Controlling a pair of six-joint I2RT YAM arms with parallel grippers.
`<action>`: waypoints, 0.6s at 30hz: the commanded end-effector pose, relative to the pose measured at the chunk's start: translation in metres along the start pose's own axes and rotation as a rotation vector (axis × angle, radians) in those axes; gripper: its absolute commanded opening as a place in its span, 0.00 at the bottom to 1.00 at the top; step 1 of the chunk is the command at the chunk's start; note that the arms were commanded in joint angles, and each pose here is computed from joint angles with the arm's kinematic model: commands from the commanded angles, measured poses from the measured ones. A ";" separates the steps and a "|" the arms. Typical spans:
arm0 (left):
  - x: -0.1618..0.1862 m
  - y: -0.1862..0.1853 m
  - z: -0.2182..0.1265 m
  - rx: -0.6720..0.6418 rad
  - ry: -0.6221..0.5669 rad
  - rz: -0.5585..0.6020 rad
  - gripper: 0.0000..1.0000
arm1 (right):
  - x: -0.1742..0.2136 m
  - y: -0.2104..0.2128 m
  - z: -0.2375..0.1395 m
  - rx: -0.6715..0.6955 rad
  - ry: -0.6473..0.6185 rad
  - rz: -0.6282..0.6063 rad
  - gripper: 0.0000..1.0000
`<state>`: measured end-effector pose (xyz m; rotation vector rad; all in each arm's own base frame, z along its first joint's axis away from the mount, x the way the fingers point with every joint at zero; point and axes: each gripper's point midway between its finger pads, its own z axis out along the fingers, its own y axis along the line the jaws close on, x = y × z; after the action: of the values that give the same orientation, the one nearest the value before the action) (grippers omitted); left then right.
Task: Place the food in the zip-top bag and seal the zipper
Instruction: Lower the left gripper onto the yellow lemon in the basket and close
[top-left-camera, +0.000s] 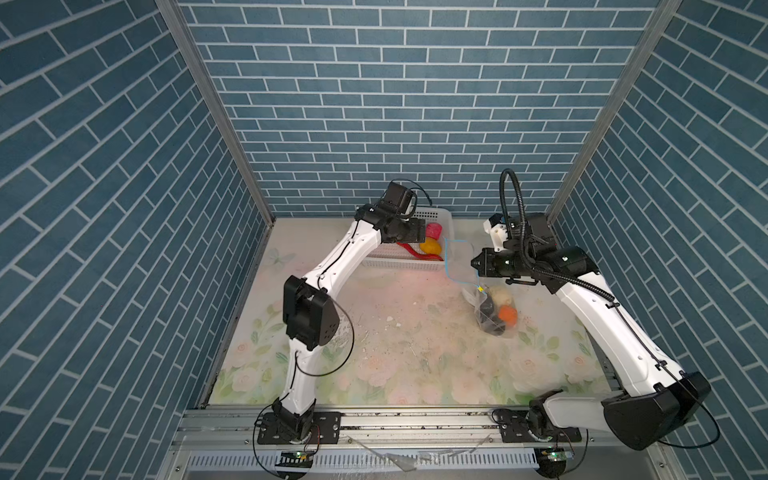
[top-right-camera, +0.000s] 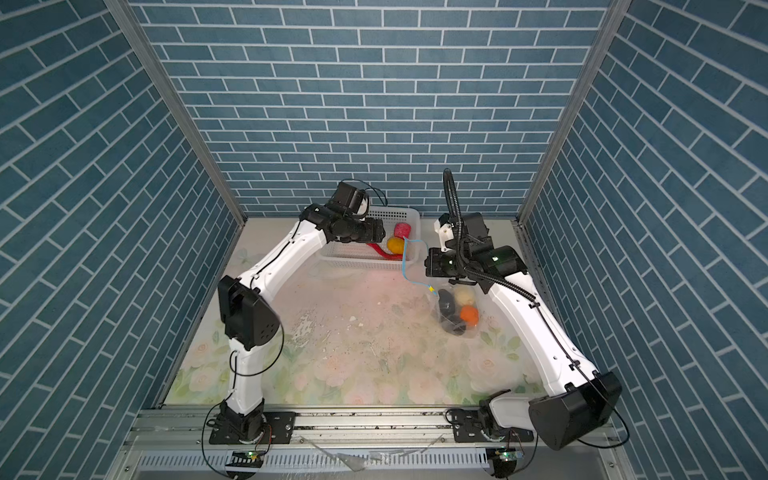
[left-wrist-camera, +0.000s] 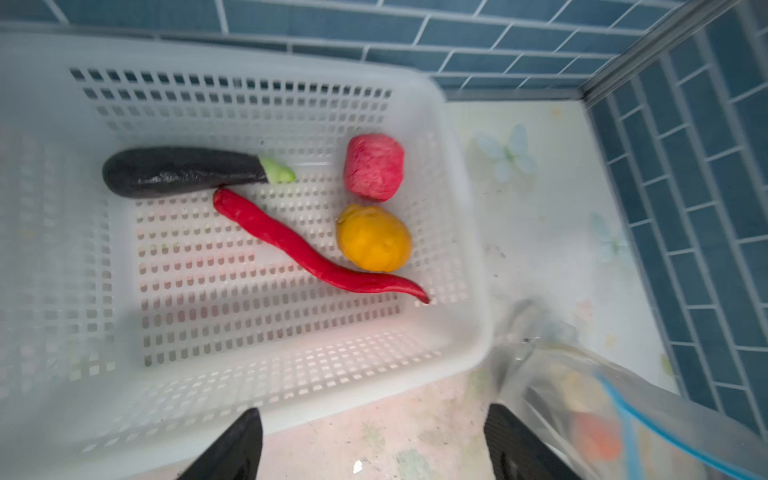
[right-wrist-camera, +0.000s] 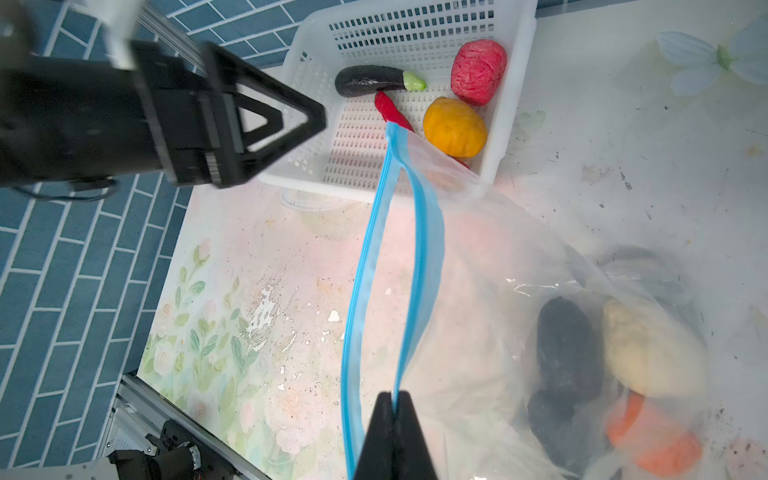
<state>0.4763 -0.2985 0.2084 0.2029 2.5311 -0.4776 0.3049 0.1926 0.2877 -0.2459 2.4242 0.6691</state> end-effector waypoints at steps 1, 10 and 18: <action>0.015 0.011 0.017 -0.055 0.097 0.055 0.86 | 0.004 0.000 0.010 -0.018 0.017 0.010 0.00; -0.010 -0.007 0.066 0.041 0.017 0.121 0.90 | 0.010 -0.005 0.015 -0.002 0.035 0.002 0.00; -0.029 -0.018 0.111 0.145 -0.073 0.070 0.97 | 0.009 -0.010 0.014 0.028 0.046 -0.004 0.00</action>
<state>0.5366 -0.3450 0.1559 0.3389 2.4462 -0.5428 0.3084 0.1952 0.2761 -0.2476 2.4494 0.6685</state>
